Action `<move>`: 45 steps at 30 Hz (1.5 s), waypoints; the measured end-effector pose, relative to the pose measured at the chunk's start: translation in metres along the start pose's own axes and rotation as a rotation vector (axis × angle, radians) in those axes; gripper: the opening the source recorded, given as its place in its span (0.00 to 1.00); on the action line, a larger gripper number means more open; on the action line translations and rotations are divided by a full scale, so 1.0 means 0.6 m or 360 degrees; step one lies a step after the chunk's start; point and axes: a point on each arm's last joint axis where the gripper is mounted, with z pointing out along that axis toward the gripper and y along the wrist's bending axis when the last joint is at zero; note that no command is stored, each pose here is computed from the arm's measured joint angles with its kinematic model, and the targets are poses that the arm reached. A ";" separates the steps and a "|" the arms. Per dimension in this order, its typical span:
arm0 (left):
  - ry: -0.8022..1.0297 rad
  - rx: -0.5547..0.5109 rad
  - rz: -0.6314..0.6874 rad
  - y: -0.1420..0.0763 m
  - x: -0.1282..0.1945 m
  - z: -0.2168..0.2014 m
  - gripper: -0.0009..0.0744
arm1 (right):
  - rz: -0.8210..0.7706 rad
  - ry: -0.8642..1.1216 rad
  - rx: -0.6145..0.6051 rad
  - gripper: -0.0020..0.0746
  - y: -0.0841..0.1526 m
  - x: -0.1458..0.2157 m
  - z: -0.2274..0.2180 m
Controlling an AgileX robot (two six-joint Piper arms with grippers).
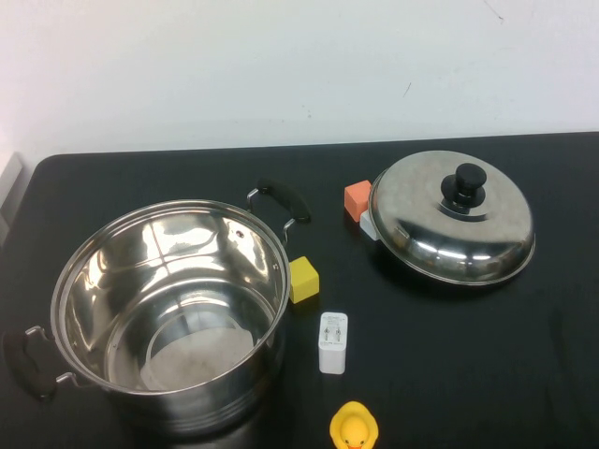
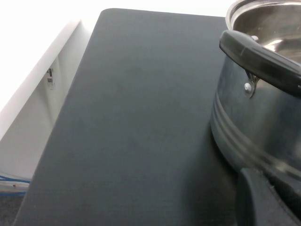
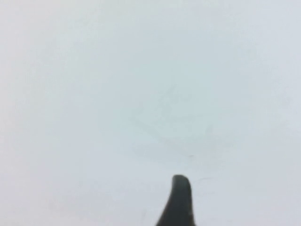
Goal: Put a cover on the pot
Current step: Pick up the pot lid
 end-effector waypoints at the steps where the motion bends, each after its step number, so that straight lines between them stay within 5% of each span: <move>1: 0.0000 0.0000 0.0000 0.000 0.000 0.000 0.01 | -0.0010 0.0002 -0.0039 0.79 0.001 0.008 0.013; 10: 0.0000 0.0000 0.0000 0.000 0.000 0.000 0.01 | -0.0010 0.0168 -0.0205 0.80 -0.010 0.109 0.150; 18: 0.0000 0.0000 0.0000 0.000 0.000 0.000 0.01 | 0.0019 0.0247 -0.0342 0.80 0.023 0.198 0.237; 30: 0.0000 0.0000 0.0000 0.000 0.000 0.000 0.01 | 0.0056 0.0403 -0.0365 0.73 0.037 0.312 0.268; 45: 0.0000 0.0000 0.0000 0.000 0.000 0.000 0.01 | 0.0071 0.0441 -0.0321 0.68 0.030 0.333 0.266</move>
